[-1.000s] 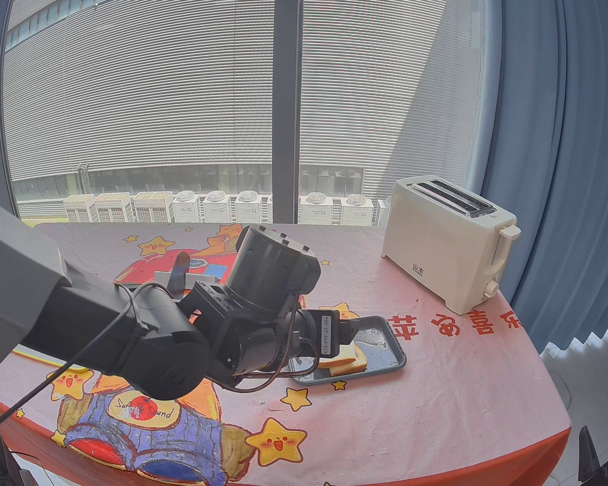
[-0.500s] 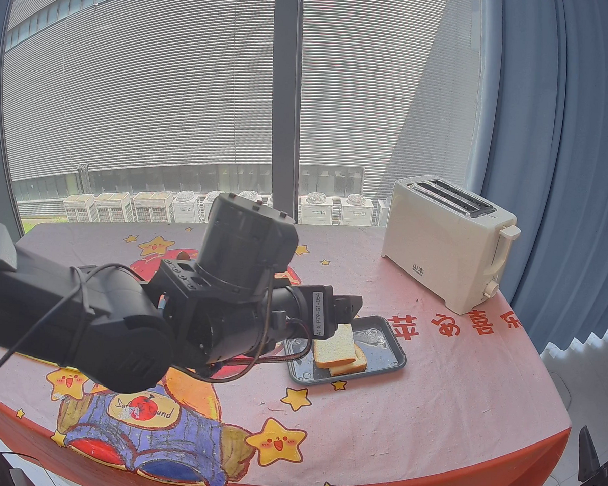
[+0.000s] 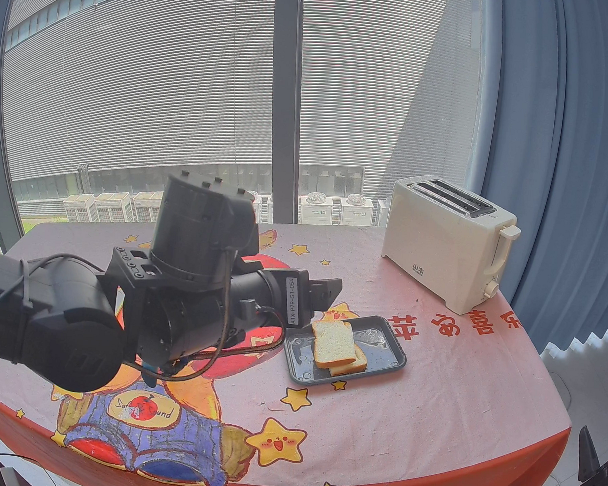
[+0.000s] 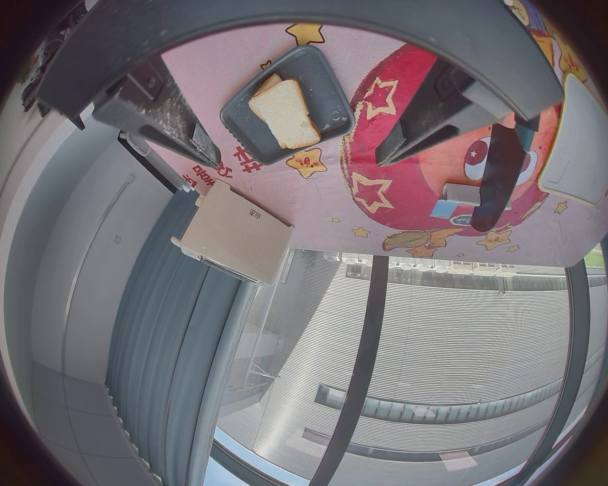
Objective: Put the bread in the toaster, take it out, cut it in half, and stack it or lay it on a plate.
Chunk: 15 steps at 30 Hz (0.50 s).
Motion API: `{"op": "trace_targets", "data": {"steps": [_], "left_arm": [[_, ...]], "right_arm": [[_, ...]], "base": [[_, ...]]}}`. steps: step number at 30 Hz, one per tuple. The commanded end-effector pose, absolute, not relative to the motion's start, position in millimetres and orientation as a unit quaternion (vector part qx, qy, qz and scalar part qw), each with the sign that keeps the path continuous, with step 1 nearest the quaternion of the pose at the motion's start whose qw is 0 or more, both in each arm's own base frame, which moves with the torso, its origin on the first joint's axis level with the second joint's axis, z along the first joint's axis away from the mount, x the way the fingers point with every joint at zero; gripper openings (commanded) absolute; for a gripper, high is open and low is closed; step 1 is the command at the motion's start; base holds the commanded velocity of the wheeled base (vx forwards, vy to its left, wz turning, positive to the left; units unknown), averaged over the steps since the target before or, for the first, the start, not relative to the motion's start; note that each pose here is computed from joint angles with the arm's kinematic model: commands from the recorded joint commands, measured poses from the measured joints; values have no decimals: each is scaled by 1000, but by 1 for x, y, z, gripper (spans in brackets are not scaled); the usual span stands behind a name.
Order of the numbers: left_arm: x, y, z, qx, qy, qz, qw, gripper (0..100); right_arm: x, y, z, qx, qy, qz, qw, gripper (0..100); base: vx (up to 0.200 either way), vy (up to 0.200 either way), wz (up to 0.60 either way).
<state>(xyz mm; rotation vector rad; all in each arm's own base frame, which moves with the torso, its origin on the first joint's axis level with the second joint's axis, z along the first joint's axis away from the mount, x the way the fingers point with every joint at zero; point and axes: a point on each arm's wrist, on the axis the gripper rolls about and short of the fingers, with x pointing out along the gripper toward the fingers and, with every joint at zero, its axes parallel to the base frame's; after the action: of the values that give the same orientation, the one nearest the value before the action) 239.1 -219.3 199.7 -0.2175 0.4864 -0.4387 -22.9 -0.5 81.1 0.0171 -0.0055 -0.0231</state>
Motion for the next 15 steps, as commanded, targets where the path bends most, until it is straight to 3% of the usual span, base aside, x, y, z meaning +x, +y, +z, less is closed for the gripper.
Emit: {"op": "trace_targets", "data": {"steps": [1, 15], "left_arm": [[234, -213, 211, -115, 223, -217, 944, 100], [254, -175, 213, -109, 148, -177, 967, 100]], "right_arm": [[-23, -1, 76, 9, -2, -11, 1000, 100], [-23, -1, 76, 8, -2, -11, 1000, 100]], "base": [[0, 0, 0], [0, 0, 0]]}}
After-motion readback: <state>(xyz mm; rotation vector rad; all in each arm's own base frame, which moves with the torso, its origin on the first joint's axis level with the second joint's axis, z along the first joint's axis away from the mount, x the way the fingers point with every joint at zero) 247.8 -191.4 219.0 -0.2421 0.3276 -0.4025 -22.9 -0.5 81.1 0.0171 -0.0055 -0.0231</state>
